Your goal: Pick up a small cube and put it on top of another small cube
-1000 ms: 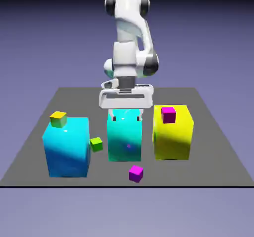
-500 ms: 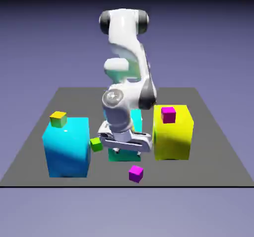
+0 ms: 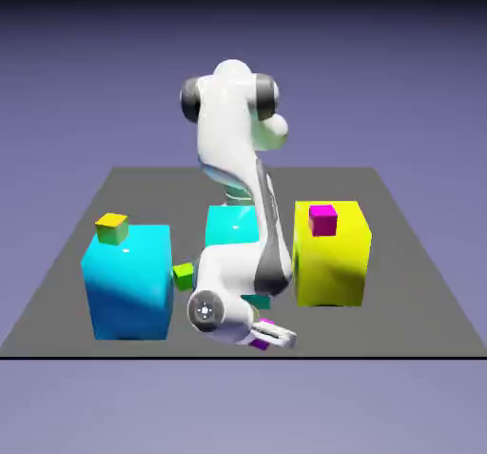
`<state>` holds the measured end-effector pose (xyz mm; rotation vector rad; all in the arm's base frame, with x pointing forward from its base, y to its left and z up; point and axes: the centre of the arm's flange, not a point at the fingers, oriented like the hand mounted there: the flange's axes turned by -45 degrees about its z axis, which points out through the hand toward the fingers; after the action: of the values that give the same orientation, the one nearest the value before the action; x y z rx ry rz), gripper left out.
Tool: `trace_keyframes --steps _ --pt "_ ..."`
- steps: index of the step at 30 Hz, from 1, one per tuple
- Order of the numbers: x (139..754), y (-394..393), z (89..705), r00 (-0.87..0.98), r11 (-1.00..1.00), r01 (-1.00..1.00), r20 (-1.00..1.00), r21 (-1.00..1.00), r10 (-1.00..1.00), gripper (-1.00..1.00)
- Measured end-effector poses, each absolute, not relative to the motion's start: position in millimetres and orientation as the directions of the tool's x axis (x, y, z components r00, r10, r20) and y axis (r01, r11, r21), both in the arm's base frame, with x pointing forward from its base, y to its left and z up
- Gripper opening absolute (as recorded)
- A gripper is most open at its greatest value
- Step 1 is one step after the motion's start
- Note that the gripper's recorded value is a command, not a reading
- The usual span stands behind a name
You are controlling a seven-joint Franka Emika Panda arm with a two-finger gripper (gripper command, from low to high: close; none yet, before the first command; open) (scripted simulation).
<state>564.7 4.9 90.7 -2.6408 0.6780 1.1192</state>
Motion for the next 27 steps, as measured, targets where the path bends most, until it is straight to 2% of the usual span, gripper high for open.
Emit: trace_keyframes --steps 5,9,15,21,27 --pt "601.3 -14.0 147.7 0.633 -0.884 -0.468 -0.701 -0.011 -0.327 -1.0" --pt "618.1 -67.4 187.6 0.748 -0.874 -0.486 -0.505 0.026 -0.431 -1.0" --pt "599.8 -164.4 266.9 0.748 -0.768 -0.636 -0.182 0.078 -0.638 -1.0" --pt "538.8 -246.5 335.9 0.578 -0.578 -0.816 0.048 0.012 -0.815 -1.0" --pt "448.4 -318.3 385.2 0.3 -0.331 -0.93 0.187 -0.159 -0.935 -1.0"
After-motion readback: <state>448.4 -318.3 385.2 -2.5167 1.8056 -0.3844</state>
